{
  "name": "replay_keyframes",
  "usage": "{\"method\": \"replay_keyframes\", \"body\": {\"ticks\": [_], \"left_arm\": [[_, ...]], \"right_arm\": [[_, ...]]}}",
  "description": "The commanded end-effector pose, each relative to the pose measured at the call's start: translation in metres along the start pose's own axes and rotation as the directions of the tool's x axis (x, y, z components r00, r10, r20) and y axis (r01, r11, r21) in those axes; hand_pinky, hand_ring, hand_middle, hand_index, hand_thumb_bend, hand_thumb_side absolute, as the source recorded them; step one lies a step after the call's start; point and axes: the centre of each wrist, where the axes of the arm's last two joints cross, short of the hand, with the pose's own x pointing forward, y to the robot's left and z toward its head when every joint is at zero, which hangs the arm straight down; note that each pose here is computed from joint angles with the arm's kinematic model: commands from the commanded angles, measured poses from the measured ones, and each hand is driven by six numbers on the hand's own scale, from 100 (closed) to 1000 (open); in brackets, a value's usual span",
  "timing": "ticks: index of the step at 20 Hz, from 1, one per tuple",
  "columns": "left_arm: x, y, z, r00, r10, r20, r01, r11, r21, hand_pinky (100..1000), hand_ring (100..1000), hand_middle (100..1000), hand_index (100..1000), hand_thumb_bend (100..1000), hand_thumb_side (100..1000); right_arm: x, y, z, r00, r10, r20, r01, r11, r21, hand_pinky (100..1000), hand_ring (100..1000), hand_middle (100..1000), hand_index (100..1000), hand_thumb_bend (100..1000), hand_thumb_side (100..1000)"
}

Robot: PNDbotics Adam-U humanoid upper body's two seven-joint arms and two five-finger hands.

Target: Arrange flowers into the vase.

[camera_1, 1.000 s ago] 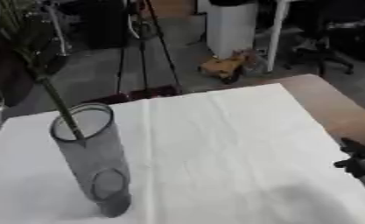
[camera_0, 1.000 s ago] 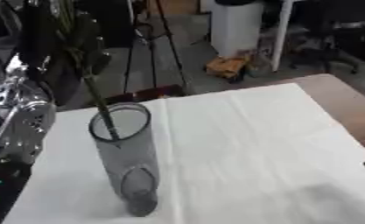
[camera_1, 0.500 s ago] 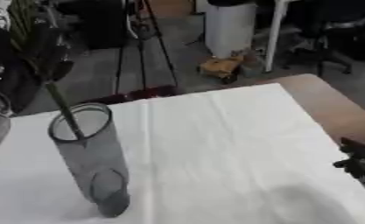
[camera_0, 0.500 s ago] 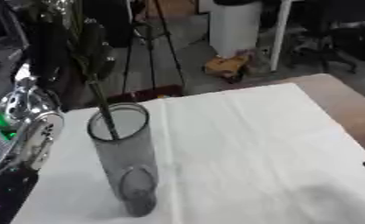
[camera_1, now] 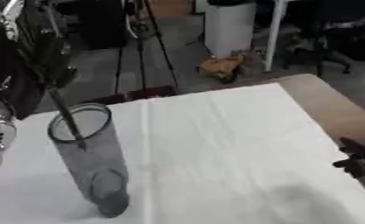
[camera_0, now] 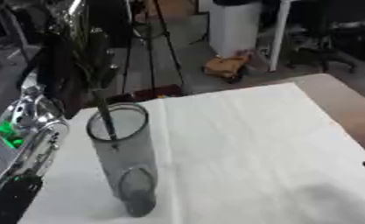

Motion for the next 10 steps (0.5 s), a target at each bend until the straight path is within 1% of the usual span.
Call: {"method": "replay_keyframes", "body": {"ticks": [1, 10], "left_arm": [[0.0039, 0.0013, -0.001, 1.0, -0.013, 0.012, 0.013, 1.0, 0.006, 100, 100, 100, 168, 366, 937], [-0.0012, 0.0012, -0.0007, 1.0, -0.016, 0.0, 0.016, 1.0, 0.023, 100, 100, 100, 192, 396, 940]], "right_arm": [[0.0091, -0.0076, -0.0048, 0.999, 0.026, 0.026, -0.026, 1.0, 0.007, 662, 968, 388, 709, 468, 544], [0.0093, -0.0079, -0.0041, 0.999, 0.026, 0.023, -0.026, 1.0, 0.007, 662, 969, 388, 709, 468, 542]]}}
